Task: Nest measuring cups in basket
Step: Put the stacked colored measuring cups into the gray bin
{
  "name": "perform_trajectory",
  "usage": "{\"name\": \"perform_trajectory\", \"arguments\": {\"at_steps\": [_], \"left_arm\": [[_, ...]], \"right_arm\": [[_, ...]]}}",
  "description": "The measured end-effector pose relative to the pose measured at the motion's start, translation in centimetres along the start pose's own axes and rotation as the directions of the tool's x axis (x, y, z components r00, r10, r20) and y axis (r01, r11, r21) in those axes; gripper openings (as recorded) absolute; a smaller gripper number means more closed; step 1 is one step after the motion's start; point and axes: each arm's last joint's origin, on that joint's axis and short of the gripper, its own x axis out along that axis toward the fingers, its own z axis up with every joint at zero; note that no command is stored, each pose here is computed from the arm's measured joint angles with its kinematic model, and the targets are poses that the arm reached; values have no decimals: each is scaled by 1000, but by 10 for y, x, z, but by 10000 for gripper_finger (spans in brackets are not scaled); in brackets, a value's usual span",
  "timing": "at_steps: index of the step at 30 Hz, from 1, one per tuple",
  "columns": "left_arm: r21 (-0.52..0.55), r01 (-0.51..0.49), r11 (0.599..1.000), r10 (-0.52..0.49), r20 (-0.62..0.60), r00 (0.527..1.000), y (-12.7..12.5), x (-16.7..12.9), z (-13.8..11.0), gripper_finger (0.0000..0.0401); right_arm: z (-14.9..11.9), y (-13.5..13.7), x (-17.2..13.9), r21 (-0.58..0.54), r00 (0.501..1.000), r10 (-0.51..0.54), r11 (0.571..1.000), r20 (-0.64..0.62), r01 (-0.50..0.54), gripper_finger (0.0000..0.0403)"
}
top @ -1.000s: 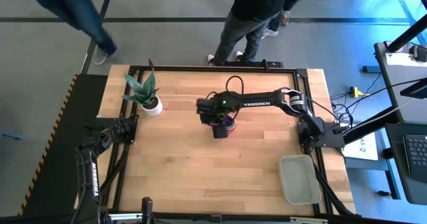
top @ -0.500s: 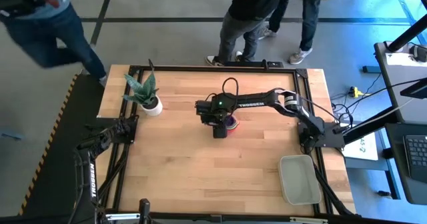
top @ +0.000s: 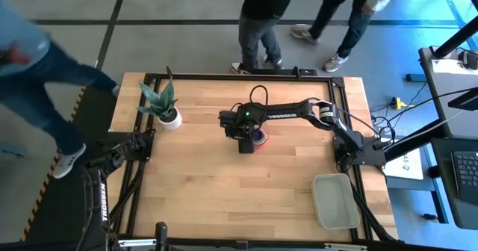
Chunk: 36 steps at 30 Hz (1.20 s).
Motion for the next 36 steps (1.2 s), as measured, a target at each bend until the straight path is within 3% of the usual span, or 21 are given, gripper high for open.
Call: {"name": "perform_trajectory", "arguments": {"at_steps": [12,22,36], "left_arm": [[-3,-1,1000,1,0,1000,0,0,0,76],[-3,-1,1000,1,0,1000,0,0,0,76],[-2,-1,1000,1,0,1000,0,0,0,76]], "right_arm": [[-1,0,0,0,1000,1,1000,-5,-1,267],[-2,0,0,-1,1000,12,1000,-21,-12,150],[-6,0,0,-26,998,-7,1000,-59,5,142]]}}
